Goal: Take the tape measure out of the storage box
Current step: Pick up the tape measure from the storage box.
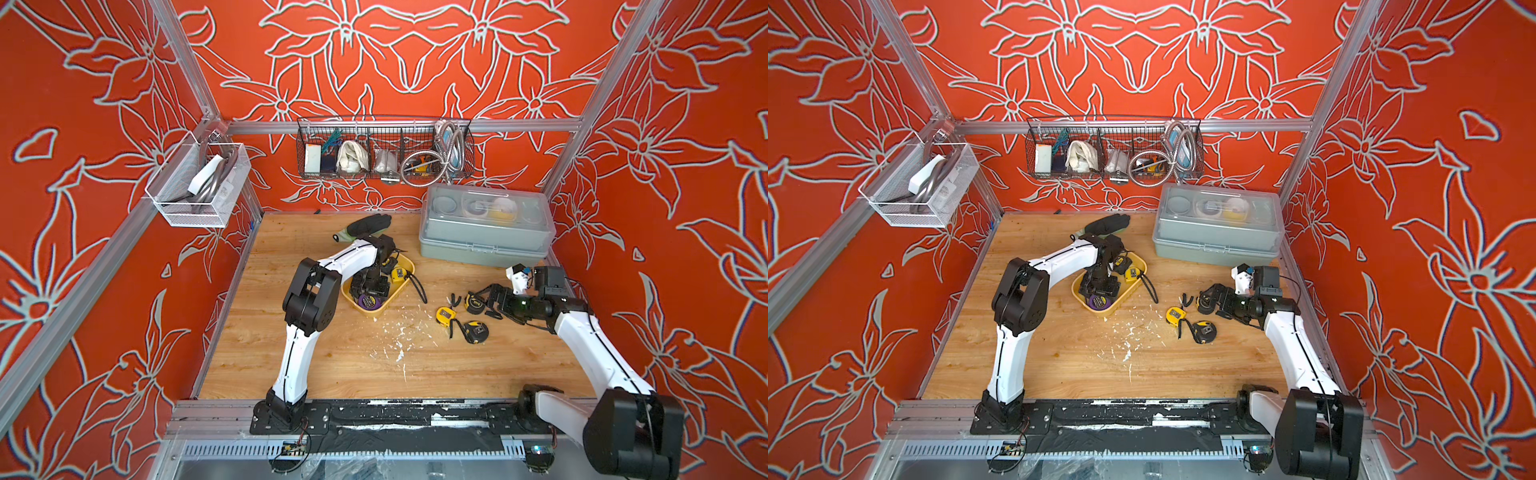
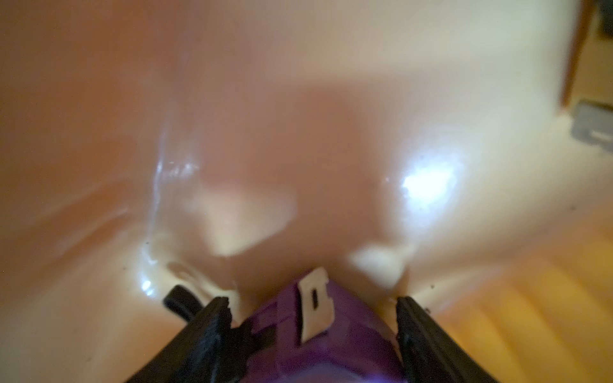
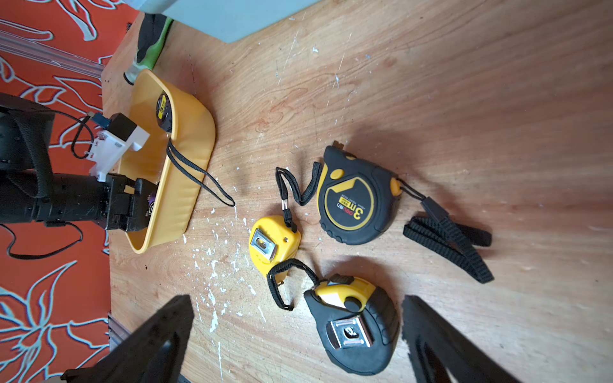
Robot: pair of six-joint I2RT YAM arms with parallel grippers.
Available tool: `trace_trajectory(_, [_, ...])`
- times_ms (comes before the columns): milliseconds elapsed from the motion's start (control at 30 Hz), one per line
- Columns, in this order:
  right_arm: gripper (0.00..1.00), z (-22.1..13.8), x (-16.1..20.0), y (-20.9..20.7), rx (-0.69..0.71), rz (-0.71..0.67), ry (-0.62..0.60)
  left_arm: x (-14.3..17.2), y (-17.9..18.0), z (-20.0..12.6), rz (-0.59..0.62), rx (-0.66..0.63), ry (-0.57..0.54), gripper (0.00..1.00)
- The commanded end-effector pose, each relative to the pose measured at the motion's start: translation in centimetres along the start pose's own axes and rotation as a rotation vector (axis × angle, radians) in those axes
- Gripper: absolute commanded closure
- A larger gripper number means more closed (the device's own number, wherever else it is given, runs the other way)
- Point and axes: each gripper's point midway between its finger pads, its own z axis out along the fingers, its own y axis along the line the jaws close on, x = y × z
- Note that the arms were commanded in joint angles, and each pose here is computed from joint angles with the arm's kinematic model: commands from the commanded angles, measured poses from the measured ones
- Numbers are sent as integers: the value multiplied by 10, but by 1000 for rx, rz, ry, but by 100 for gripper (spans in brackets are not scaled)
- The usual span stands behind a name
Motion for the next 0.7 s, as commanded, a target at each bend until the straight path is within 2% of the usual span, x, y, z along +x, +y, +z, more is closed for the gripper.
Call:
trace_trajectory(0, [0, -3, 1, 1, -2, -17, -5, 19, 5, 11, -7, -27, 90, 20])
trace_trajectory(67, [0, -3, 0, 3, -14, -20, -4, 20, 7, 15, -2, -43, 102, 18])
trace_trajectory(167, [0, -2, 0, 7, -34, -26, 3, 27, 10, 20, 9, -71, 134, 10])
trace_trajectory(267, [0, -1, 0, 9, -45, -25, 11, 35, 13, 21, -1, -91, 145, 9])
trace_trajectory(500, [0, 1, 1, 11, -60, -26, 14, 33, 6, 23, -20, -64, 133, 34])
trace_trajectory(667, [0, 2, 2, 11, -61, -27, 16, 9, 0, 10, -26, -55, 68, 51])
